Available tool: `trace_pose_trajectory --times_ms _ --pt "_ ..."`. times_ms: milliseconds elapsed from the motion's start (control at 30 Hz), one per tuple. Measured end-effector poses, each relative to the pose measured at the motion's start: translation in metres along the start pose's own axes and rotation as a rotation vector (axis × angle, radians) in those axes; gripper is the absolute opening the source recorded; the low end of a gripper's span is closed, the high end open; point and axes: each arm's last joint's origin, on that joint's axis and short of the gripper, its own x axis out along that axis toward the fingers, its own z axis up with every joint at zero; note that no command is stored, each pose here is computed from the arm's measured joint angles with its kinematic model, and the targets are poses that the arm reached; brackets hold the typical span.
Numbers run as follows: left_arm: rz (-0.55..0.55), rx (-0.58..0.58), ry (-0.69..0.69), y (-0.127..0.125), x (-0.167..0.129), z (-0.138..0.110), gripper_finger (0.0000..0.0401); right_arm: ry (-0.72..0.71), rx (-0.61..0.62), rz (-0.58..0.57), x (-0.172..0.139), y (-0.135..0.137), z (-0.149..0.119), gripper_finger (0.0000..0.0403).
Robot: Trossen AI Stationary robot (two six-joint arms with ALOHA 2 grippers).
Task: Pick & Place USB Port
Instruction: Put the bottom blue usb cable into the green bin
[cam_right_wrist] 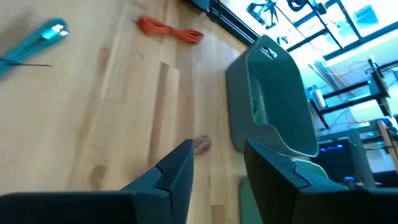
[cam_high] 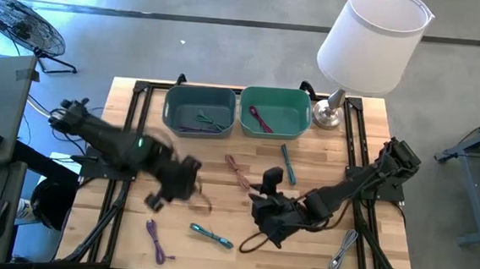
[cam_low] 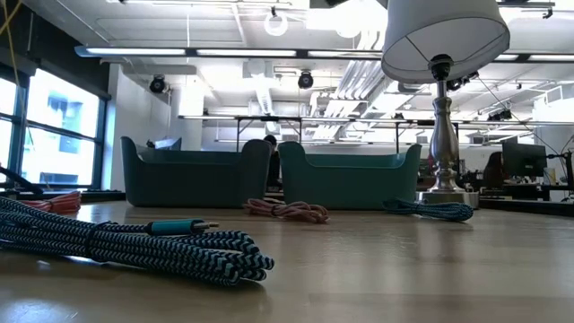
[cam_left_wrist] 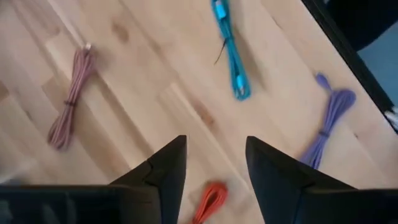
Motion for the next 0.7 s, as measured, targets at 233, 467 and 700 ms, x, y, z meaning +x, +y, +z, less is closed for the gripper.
trace_pose_trajectory --times_ms 233,467,700 --pt "0.156 0.139 0.05 -0.063 0.046 0.027 0.0161 -0.031 -0.015 0.047 -0.017 0.015 0.0 0.0135" --pt "0.185 0.07 0.081 -0.075 0.102 0.044 0.0161 -0.063 0.007 0.106 -0.032 0.029 0.0 0.0135" --pt "0.152 -0.114 0.08 -0.068 0.137 0.053 0.0161 -0.101 0.009 0.164 -0.054 0.047 -0.001 0.0134"
